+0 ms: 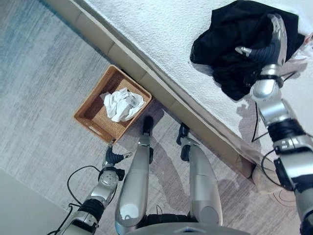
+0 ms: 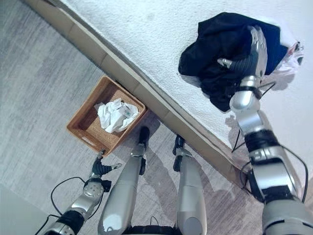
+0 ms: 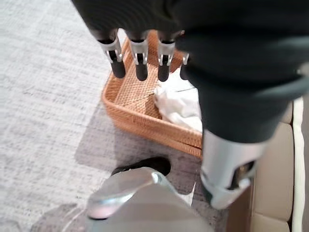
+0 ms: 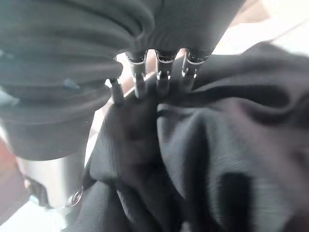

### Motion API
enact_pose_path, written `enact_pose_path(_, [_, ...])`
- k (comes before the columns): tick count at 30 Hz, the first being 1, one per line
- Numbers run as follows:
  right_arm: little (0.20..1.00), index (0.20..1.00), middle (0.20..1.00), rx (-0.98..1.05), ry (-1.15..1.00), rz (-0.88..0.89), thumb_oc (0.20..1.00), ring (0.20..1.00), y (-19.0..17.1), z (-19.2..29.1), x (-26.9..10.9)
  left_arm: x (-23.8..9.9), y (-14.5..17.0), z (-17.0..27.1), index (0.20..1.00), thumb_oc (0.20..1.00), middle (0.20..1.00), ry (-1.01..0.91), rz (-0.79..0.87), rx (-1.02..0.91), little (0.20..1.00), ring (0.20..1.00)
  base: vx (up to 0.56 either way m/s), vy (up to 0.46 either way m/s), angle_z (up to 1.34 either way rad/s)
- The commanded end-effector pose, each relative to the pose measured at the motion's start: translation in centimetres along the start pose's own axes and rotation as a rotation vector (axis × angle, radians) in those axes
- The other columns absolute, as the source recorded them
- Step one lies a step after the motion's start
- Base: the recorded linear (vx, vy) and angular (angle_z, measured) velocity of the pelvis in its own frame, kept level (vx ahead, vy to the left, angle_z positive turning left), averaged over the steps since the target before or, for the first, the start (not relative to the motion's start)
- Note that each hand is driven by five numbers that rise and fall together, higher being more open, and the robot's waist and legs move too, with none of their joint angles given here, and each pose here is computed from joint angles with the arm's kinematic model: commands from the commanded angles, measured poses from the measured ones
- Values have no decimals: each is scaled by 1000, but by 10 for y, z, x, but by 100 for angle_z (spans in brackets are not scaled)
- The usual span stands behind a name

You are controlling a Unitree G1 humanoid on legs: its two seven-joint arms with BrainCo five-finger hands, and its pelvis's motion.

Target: Pick up clothes into the bucket

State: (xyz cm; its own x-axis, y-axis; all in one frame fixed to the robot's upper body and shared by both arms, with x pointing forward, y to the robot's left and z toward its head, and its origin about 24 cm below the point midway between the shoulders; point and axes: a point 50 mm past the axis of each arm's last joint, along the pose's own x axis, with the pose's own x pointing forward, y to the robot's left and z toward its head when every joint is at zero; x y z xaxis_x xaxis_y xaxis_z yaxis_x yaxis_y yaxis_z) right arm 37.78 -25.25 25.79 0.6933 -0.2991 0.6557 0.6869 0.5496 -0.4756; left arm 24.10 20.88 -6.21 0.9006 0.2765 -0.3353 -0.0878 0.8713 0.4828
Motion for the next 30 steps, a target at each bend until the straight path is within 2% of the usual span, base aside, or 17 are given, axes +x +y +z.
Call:
enact_pose_path(1, [1000, 1000, 1000, -128, -45, -48, 1000, 1000, -29, 0, 21, -6, -9, -1, 1000, 1000, 1000, -25, -50, 11, 1000, 1000, 2, -47, 14])
enact_pose_path(5, [1000, 1000, 1000, -204, 8, -19, 1000, 1000, -36, 0, 40, -5, -11, 4, 1000, 1000, 1000, -38, -62, -18, 1000, 1000, 44, -58, 16])
enact_pose_path(9, [1000, 1000, 1000, -300, 189, 113, 1000, 1000, -46, -25, 49, -1, -8, 6, 1000, 1000, 1000, -25, -73, -48, 1000, 1000, 27, -51, 11])
enact_pose_path(10, [956, 956, 956, -332, 224, 139, 956, 956, -52, -29, 52, -1, -8, 7, 1000, 1000, 1000, -25, -88, -52, 1000, 1000, 14, -62, 13])
enact_pose_path(11, [815, 815, 815, -353, 263, 157, 815, 815, -56, -33, 52, 0, -8, 8, 1000, 1000, 1000, -25, -100, -49, 1000, 1000, 16, -63, 18])
enact_pose_path(12, [360, 360, 360, -403, 292, 200, 360, 360, -60, -38, 53, 0, -8, 8, 1000, 1000, 1000, -23, -113, -47, 1000, 1000, 20, -55, 17])
enact_pose_path(13, [200, 200, 200, -451, 293, 246, 200, 200, -59, -39, 53, 1, -10, 9, 1000, 1000, 1000, -24, -133, -45, 1000, 1000, 22, -51, 18])
enact_pose_path(17, [200, 200, 200, -406, 315, 225, 200, 200, -59, -44, 50, 3, -16, 14, 1000, 1000, 1000, -26, -156, -43, 1000, 1000, 20, -12, 10])
enact_pose_path(22, [200, 200, 200, -366, 241, 179, 200, 200, -60, -27, 58, 6, -14, 18, 1000, 1000, 1000, -39, -144, -45, 1000, 1000, -18, 11, 0])
enact_pose_path(24, [200, 200, 200, -330, 164, 116, 200, 200, -66, -9, 66, 7, -10, 22, 1000, 1000, 1000, -57, -127, -49, 1000, 1000, -94, 71, -3])
enact_pose_path(25, [200, 200, 200, -283, 53, 35, 200, 200, -74, 15, 73, 8, -6, 24, 1000, 1000, 1000, -71, -113, -47, 1000, 1000, -19, 30, -7])
enact_pose_path(27, [200, 200, 200, -283, 54, 35, 200, 200, -74, 14, 73, 8, -6, 24, 1000, 1000, 1000, -71, -113, -46, 1000, 1000, -12, 20, -8])
enact_pose_path(30, [200, 200, 200, -204, -154, -129, 200, 200, -98, 59, 78, 8, 7, 36, 1000, 1000, 1000, -152, -77, -24, 1000, 1000, 12, 57, -8])
